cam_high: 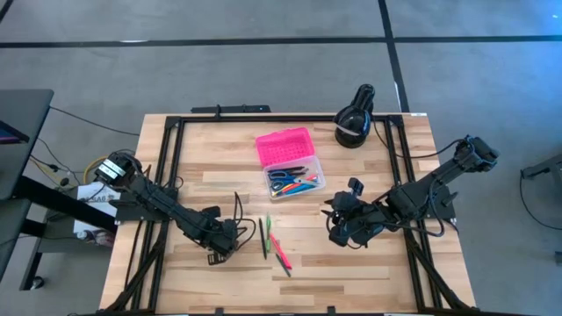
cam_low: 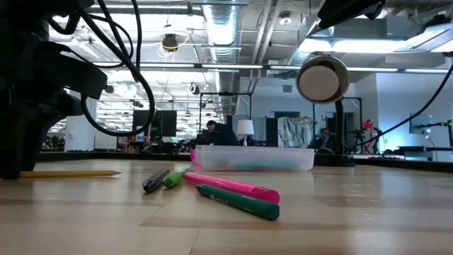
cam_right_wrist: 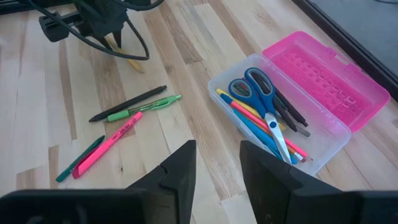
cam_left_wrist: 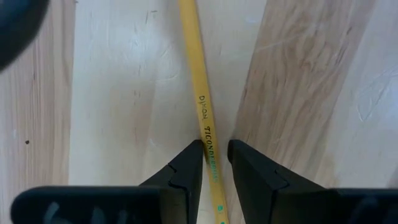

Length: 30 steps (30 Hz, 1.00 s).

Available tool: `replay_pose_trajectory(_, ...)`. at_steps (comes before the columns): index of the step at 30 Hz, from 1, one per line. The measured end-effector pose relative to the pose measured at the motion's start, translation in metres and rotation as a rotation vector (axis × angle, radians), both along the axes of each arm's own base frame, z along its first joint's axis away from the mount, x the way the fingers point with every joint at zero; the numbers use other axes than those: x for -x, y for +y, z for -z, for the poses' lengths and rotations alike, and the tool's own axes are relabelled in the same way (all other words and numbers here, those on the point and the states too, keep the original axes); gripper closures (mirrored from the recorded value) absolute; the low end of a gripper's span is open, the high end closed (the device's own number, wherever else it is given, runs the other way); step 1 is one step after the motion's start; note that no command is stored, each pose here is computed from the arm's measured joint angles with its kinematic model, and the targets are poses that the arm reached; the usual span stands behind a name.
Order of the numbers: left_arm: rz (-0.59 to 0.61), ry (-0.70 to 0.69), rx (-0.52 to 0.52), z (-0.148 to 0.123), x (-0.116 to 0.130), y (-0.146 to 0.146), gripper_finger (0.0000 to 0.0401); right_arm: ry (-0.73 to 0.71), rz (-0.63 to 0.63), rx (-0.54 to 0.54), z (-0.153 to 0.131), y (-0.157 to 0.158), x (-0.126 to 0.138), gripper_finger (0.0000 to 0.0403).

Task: Pick & place school supplies into a supply box
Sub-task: Put the yellow pencil into the pink supply box

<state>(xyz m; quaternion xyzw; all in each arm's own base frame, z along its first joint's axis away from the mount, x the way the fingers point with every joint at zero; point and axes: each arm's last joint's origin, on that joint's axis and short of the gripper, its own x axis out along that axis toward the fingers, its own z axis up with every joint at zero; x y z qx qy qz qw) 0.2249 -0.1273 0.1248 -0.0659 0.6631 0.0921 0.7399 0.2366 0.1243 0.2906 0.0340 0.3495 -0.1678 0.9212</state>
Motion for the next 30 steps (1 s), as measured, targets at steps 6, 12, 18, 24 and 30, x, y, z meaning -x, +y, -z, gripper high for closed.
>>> replay_pose_trajectory(6, 0.002, -0.001, 0.002, 0.000, 0.000, 0.000, 0.0323, 0.000, 0.001, 0.000, 0.000, 0.000, 0.000, 0.0286)
replay_pose_trajectory(12, 0.009, -0.002, 0.003, 0.000, 0.000, 0.000, 0.0324, -0.001, 0.001, 0.001, 0.000, 0.000, 0.000, 0.0286)
replay_pose_trajectory(18, 0.008, -0.002, 0.004, 0.000, 0.000, 0.000, 0.0324, 0.004, 0.003, 0.001, 0.002, 0.001, -0.002, 0.0286)
replay_pose_trajectory(24, 0.008, -0.002, 0.004, 0.000, 0.000, 0.000, 0.0324, 0.009, 0.001, 0.004, 0.007, 0.006, -0.006, 0.0286)
replay_pose_trajectory(30, 0.008, -0.004, 0.005, 0.000, -0.001, 0.000, 0.0341, 0.025, -0.004, 0.010, 0.014, 0.009, -0.010, 0.0286)
